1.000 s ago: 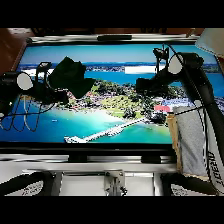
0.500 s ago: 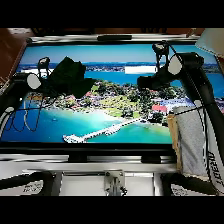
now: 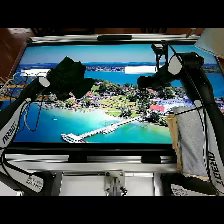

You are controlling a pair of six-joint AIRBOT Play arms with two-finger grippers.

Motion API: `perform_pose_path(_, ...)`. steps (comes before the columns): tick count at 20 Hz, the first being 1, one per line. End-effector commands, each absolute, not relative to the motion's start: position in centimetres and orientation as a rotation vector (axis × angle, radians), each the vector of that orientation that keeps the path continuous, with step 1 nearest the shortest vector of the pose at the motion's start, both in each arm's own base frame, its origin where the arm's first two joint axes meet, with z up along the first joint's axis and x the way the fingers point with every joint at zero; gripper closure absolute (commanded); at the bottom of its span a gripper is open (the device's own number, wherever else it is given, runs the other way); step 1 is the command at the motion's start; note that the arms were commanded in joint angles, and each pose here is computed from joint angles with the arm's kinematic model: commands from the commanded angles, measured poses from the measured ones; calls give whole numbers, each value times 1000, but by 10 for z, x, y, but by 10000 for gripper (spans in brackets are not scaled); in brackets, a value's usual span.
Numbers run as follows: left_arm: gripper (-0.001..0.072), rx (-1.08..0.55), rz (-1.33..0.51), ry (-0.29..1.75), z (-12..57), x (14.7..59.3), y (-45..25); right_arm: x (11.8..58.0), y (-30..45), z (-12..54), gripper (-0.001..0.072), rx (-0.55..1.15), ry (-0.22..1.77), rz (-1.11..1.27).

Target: Fold the shirts.

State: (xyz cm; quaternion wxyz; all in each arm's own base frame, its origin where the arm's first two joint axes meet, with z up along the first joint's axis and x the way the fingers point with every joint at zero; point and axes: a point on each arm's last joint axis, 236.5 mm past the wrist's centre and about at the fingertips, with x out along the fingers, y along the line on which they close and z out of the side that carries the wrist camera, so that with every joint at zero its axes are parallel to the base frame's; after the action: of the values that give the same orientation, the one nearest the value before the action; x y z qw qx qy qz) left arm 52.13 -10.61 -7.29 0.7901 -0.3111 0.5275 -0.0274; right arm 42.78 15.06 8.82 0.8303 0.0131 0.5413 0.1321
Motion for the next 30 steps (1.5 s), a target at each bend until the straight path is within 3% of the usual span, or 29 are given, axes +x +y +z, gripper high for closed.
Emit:
perform_pose_path(1, 26, -751, -41, 1091, -89, 542, -107, 428, 151, 89, 127, 20, 1145, 286)
perform_pose_path(2, 37, -770, -34, 1067, -89, 548, -106, 428, 151, 89, 127, 20, 1145, 286)
perform_pose_path(3, 156, -787, -29, 1042, -86, 553, -106, 428, 151, 88, 127, 19, 1146, 286)
perform_pose_path(4, 433, -802, -27, 1019, -83, 558, -107, 428, 151, 88, 128, 18, 1146, 285)
perform_pose_path(5, 623, -814, -40, 1005, -78, 561, -111, 432, 150, 90, 127, 16, 1130, 282)
perform_pose_path(6, 657, -798, -90, 990, -67, 564, -119, 437, 150, 92, 127, 16, 1106, 280)
perform_pose_path(9, 672, -669, -310, 877, 6, 576, -162, 431, 140, 97, 127, -31, 1108, 262)
perform_pose_path(12, 673, -499, -509, 664, 131, 564, -207, 408, 101, 140, 127, -136, 1055, 173)
perform_pose_path(14, 673, -465, -611, 536, 217, 527, -237, 393, 77, 191, 127, -168, 926, 115)
perform_pose_path(17, 673, -395, -805, 464, 300, 437, -287, 351, 50, 267, 127, -157, 731, 61)
perform_pose_path(20, 673, -336, -893, 563, 301, 367, -338, 299, 35, 309, 127, -86, 626, 46)
perform_pose_path(25, 672, -286, -995, 882, 182, 268, -440, 237, 16, 303, 127, -27, 715, 9)
perform_pose_path(26, 671, -290, -997, 918, 158, 255, -453, 232, 16, 297, 127, -28, 746, 9)
perform_pose_path(27, 626, -305, -987, 950, 137, 246, -464, 231, 21, 292, 127, -23, 765, 28)
perform_pose_path(29, 115, -333, -948, 1008, 114, 247, -469, 232, 35, 275, 127, -3, 821, 73)
perform_pose_path(30, 8, -353, -920, 1009, 115, 259, -461, 233, 43, 262, 127, 9, 859, 94)
